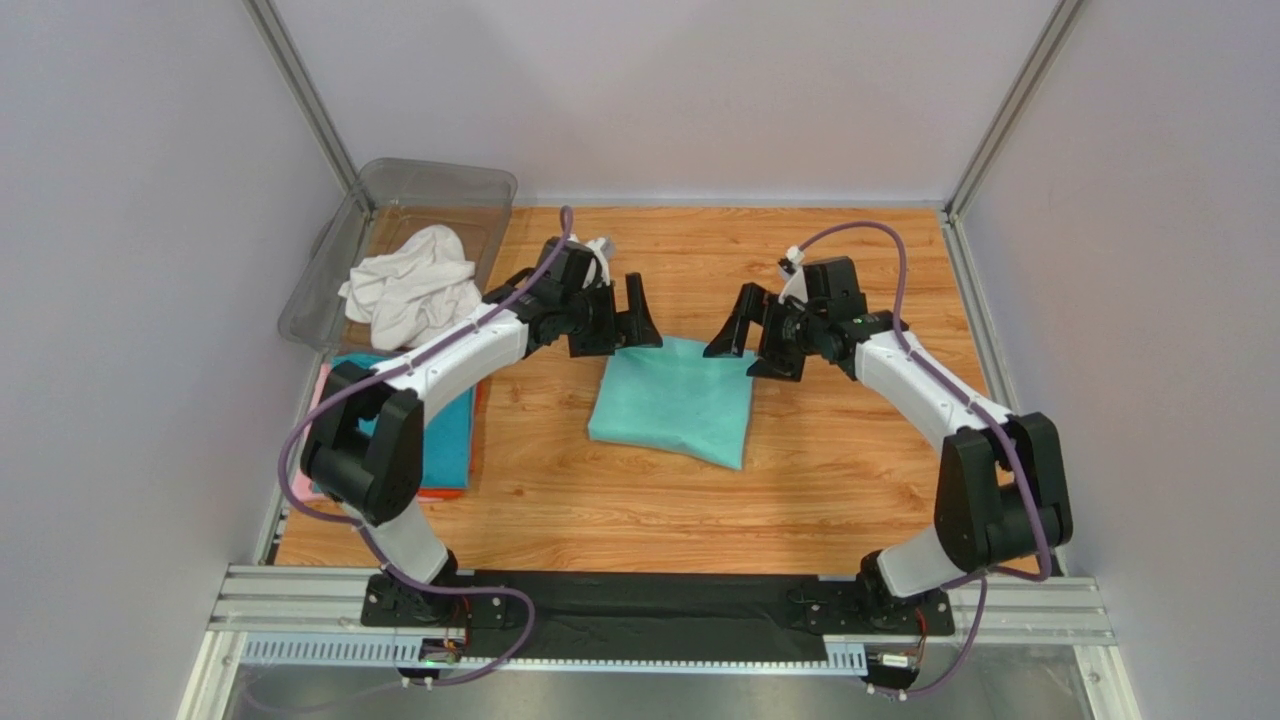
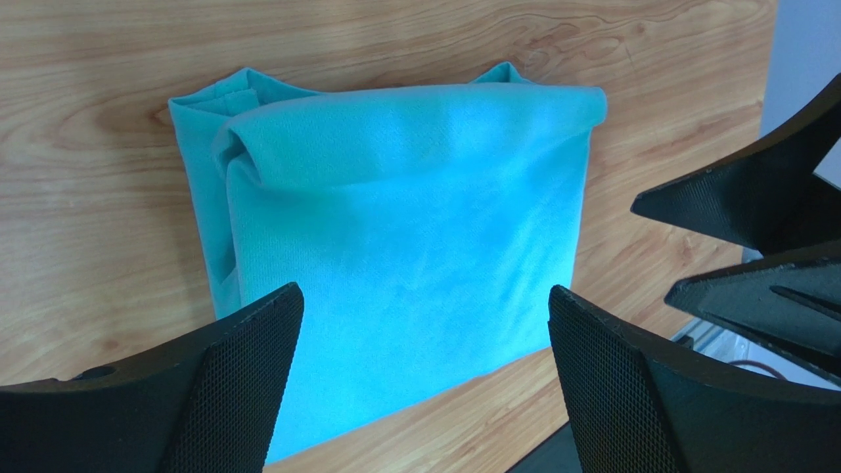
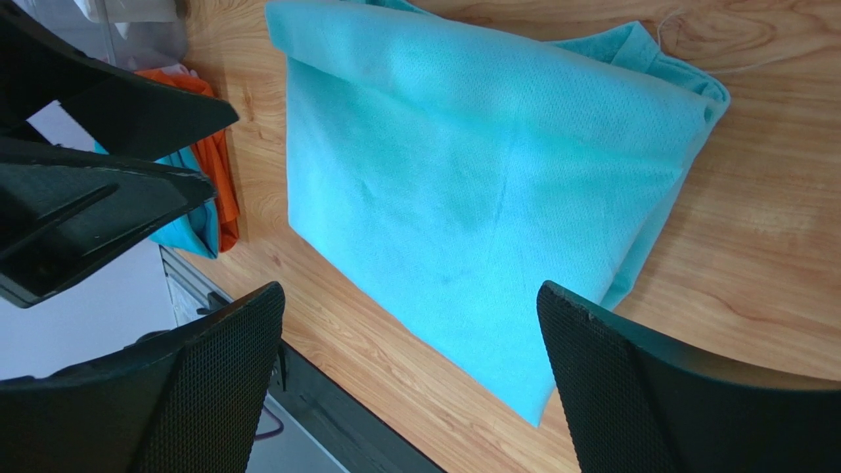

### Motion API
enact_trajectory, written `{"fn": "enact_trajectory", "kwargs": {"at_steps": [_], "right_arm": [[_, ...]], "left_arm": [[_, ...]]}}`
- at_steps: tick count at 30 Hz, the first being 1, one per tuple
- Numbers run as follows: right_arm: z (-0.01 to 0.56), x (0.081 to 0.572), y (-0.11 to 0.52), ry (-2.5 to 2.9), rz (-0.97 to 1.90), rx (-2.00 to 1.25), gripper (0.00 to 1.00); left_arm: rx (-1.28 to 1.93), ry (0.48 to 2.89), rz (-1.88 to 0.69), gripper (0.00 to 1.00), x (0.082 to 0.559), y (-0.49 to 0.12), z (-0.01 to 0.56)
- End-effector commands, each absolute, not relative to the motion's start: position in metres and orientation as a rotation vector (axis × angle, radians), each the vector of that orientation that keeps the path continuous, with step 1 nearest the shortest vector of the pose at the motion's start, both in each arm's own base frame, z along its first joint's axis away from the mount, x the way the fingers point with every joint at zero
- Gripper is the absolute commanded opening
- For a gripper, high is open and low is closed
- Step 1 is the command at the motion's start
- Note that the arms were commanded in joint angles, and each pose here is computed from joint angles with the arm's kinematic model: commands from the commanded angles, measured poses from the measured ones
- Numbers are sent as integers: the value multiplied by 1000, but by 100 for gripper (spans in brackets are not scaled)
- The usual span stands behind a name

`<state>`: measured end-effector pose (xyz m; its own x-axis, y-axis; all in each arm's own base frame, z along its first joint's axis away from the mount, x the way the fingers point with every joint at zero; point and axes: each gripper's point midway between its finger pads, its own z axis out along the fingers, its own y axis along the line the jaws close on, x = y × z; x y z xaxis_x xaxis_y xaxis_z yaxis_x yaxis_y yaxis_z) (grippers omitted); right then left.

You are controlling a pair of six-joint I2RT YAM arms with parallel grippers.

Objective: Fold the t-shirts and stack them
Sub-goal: Fold the tshirt

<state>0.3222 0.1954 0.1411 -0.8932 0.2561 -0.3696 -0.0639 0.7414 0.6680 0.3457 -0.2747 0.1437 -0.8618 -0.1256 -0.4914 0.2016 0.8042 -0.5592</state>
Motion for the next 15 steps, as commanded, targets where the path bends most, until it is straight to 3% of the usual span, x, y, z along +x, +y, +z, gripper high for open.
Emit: {"fn": "enact_trajectory", "kwargs": {"at_steps": [1,15], "right_arm": [[144,341,209,2443,1052,100,100],[91,402,206,2567,915,147,100]], "left_arm": [[80,2434,-926,100,366,-293,142],[34,2526,-817,100,418,-303,90]]}}
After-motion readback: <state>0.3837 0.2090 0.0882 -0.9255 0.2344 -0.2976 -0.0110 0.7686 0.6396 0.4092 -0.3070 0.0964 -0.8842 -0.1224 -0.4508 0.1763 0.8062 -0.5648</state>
